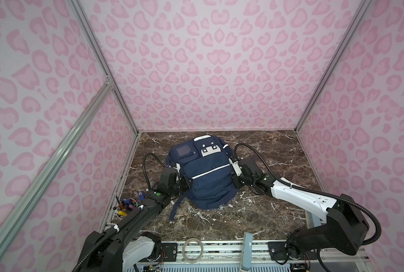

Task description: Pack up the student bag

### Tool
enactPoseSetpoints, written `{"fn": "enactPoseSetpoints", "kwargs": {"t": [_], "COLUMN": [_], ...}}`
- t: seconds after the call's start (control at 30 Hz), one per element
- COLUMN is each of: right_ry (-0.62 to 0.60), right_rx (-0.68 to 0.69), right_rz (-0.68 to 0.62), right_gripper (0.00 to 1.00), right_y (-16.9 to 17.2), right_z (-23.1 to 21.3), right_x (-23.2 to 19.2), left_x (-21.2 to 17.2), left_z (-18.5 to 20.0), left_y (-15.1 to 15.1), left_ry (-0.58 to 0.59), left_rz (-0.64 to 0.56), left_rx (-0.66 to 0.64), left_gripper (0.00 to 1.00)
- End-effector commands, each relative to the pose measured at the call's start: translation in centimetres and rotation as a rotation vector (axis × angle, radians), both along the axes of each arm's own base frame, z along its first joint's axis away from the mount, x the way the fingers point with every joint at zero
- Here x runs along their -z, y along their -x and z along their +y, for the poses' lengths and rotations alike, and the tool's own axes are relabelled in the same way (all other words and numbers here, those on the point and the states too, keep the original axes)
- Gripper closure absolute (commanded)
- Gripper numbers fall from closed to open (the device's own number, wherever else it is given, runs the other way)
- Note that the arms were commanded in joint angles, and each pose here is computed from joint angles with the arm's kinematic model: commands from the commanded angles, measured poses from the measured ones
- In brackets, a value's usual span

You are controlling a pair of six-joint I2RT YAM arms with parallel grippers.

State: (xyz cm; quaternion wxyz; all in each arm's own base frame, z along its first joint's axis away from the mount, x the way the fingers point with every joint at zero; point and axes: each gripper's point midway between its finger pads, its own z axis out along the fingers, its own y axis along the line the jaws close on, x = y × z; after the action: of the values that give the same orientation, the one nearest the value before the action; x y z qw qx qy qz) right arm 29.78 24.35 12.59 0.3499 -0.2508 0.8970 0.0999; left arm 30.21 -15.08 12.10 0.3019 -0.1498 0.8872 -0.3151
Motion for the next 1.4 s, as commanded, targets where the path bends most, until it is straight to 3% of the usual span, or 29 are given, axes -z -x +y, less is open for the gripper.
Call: {"fn": "enactPoseSetpoints", "kwargs": {"t": [0.0, 0.07, 0.13, 0.2, 0.33, 0.4, 0.47, 0.6, 0.7, 0.8, 0.83, 0.9, 0.93, 1.1, 1.37], "right_ry": [0.049, -0.011, -0.056, -0.112, -0.133, -0.137, -0.142, -0.146, -0.147, -0.125, -0.116, -0.094, -0.068, 0.1, 0.106], "right_rx": [-0.02, -0.065, -0.061, -0.056, -0.074, -0.09, -0.122, -0.167, -0.171, -0.162, -0.154, -0.127, -0.106, 0.068, 0.162], "right_rz": [0.096, 0.091, 0.084, 0.086, 0.071, 0.084, 0.085, 0.067, 0.063, 0.052, 0.054, 0.052, 0.046, 0.014, -0.055], "right_gripper": [1.0, 1.0, 1.0, 1.0, 1.0, 1.0, 1.0, 1.0, 1.0, 1.0, 1.0, 1.0, 1.0, 1.0, 1.0], "right_y": [3.9, 5.2, 5.1, 4.8, 4.7, 4.9, 5.4, 6.4, 6.7, 6.6, 6.5, 6.1, 5.8, 2.4, -2.4], "right_z": [0.3, 2.7, 4.2, 5.6, 7.3, 7.9, 8.6, 9.4, 9.1, 8.4, 8.0, 7.0, 6.2, 0.1, -3.5], "right_x": [2.0, 1.5, 1.0, 0.7, 0.9, 1.3, 1.6, 1.4, 1.4, 1.7, 2.0, 2.3, 2.5, 3.6, 1.7], "left_x": [-1.9, -2.7, -3.9, -5.0, -5.3, -5.1, -4.9, -4.7, -2.9, -0.2, 0.5, 1.3, 1.5, 1.3, 1.3], "left_z": [2.8, 3.9, 4.1, 3.6, 0.4, -2.9, -5.2, -7.7, -8.6, -9.6, -9.9, -9.8, -9.5, -8.1, -8.6], "left_y": [-4.1, -5.7, -5.8, -4.5, 0.1, 2.4, 3.6, 2.9, 1.6, 0.8, 0.7, 0.8, 0.8, 1.9, 4.1], "left_ry": [-0.098, -0.103, -0.1, -0.055, 0.095, 0.234, 0.293, 0.281, 0.209, 0.17, 0.155, 0.13, 0.115, 0.041, 0.063], "left_rz": [-0.092, -0.105, -0.128, -0.155, -0.143, -0.137, -0.129, -0.125, -0.087, -0.033, -0.019, -0.014, -0.015, -0.011, 0.021], "left_rx": [-0.11, -0.147, -0.158, -0.147, -0.081, -0.022, -0.002, 0.012, 0.013, 0.03, 0.041, 0.048, 0.045, 0.056, 0.153], "left_gripper": [0.97, 0.91, 0.73, 0.5, 0.32, 0.29, 0.22, 0.22, 0.23, 0.39, 0.47, 0.83, 0.96, 0.96, 0.96]}}
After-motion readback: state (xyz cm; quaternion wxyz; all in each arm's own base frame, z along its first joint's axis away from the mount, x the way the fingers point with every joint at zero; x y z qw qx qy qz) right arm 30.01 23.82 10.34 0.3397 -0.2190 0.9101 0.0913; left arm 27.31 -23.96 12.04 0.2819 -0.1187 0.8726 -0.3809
